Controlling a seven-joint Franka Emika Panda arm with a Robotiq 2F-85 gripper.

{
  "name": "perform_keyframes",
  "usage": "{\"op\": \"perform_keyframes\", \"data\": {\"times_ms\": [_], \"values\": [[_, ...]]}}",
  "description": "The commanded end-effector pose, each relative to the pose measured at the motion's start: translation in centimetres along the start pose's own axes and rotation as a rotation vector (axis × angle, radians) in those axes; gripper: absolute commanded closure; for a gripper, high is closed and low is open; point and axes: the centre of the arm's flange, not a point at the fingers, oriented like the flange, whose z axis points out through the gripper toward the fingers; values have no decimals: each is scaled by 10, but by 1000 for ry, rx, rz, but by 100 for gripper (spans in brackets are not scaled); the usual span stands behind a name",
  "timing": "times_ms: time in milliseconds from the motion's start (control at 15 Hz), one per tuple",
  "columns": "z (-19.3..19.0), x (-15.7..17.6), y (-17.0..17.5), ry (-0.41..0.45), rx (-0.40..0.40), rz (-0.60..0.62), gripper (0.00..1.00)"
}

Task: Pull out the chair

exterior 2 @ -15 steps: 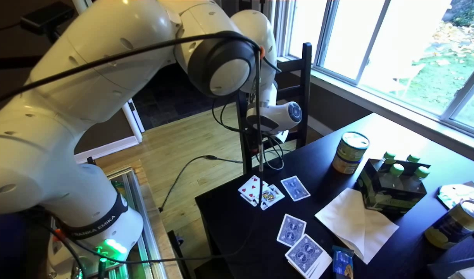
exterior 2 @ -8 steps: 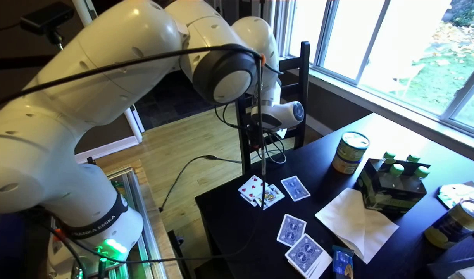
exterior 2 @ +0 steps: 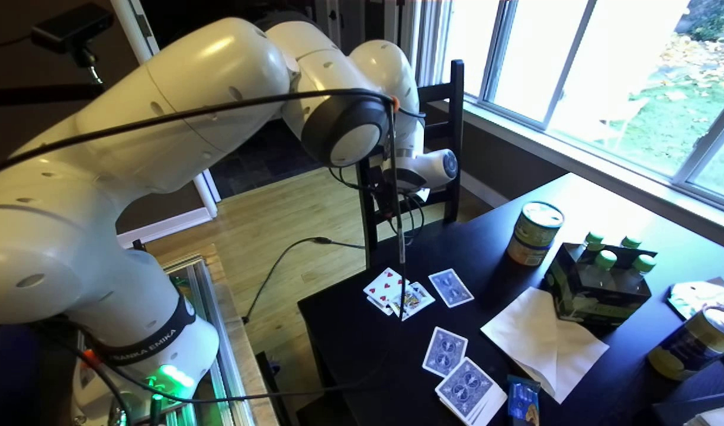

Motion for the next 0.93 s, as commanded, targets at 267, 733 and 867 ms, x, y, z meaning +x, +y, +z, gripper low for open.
{"op": "perform_keyframes", "data": {"times_ms": [267, 733, 867], "values": [[57, 41, -45, -33, 51, -62, 100], [80, 57, -71, -1, 56, -115, 100], [83, 60, -75, 8, 60, -125, 100]]}}
